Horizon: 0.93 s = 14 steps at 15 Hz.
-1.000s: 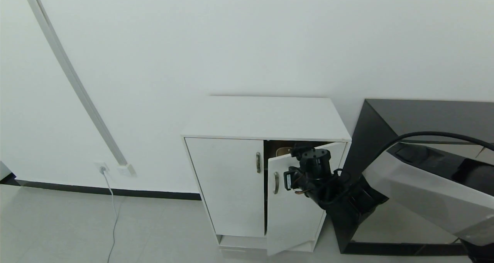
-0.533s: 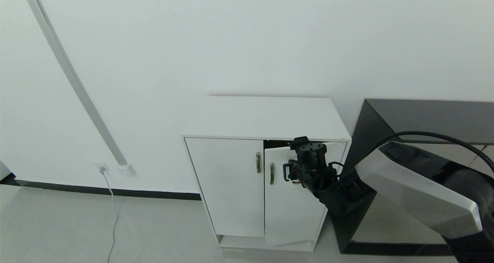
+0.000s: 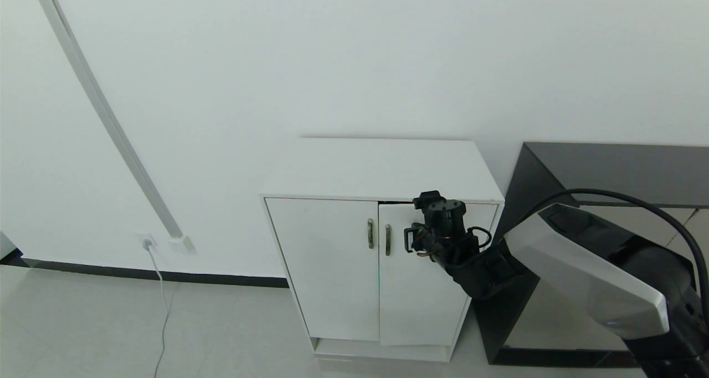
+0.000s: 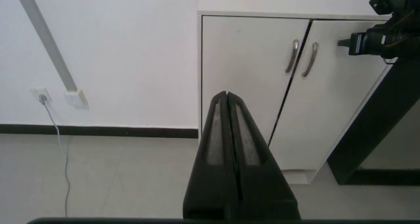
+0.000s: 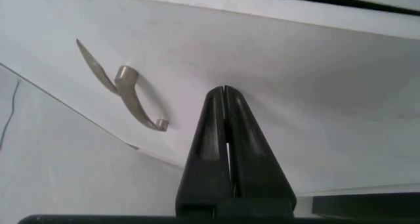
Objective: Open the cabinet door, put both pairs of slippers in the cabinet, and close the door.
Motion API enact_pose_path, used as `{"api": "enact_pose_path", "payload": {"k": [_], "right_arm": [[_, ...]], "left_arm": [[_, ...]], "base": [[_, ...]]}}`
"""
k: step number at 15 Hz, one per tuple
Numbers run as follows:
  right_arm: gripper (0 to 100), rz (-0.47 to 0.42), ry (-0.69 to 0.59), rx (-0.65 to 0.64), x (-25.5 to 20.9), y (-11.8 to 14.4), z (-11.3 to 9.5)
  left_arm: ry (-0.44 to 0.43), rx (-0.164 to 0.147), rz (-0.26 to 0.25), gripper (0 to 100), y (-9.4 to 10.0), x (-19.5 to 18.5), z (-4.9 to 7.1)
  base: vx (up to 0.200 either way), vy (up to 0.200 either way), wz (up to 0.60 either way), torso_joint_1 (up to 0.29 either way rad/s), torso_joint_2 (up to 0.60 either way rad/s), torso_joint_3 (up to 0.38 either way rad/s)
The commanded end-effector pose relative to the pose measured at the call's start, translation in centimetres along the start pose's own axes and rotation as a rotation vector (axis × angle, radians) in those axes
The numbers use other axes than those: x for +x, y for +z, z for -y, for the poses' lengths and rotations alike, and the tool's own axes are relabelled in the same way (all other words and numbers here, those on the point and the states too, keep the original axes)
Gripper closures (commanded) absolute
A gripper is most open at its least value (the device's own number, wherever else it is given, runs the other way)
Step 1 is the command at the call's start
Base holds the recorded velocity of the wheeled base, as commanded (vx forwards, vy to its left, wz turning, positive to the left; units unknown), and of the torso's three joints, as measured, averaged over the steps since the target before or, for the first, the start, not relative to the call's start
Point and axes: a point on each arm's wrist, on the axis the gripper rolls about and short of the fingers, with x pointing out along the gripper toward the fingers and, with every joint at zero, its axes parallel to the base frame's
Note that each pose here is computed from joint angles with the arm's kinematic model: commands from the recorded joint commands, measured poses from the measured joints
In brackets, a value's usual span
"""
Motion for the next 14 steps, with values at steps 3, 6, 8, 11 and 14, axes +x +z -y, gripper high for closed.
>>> {"api": "enact_pose_path", "payload": {"k": [3, 6, 8, 11, 14], "right_arm": [[100, 0.011, -0.007, 0.005, 0.62, 0.06, 0.28], [100, 0.012, -0.008, 0.007, 0.96, 0.07, 0.35], [100, 0.012, -0.008, 0.007, 0.96, 0.18, 0.34], [100, 0.017, -0.011, 0.009, 1.03, 0.35, 0.46], [100, 0.015, -0.011, 0.008, 1.05, 0.28, 0.46]], "left_arm": [[0.001, 0.0, -0.001, 100, 0.0, 0.01, 0.0], [0.001, 0.0, -0.001, 100, 0.0, 0.01, 0.0], [-0.001, 0.0, -0.001, 100, 0.0, 0.01, 0.0], [0.001, 0.0, -0.001, 100, 0.0, 0.01, 0.0], [0.001, 0.0, -0.001, 100, 0.0, 0.01, 0.0]], "base": [[0.0, 0.0, 0.0, 0.0, 0.0, 0.0], [0.0, 0.0, 0.0, 0.0, 0.0, 0.0], [0.0, 0.0, 0.0, 0.0, 0.0, 0.0], [0.0, 0.0, 0.0, 0.0, 0.0, 0.0], [0.0, 0.0, 0.0, 0.0, 0.0, 0.0]]}}
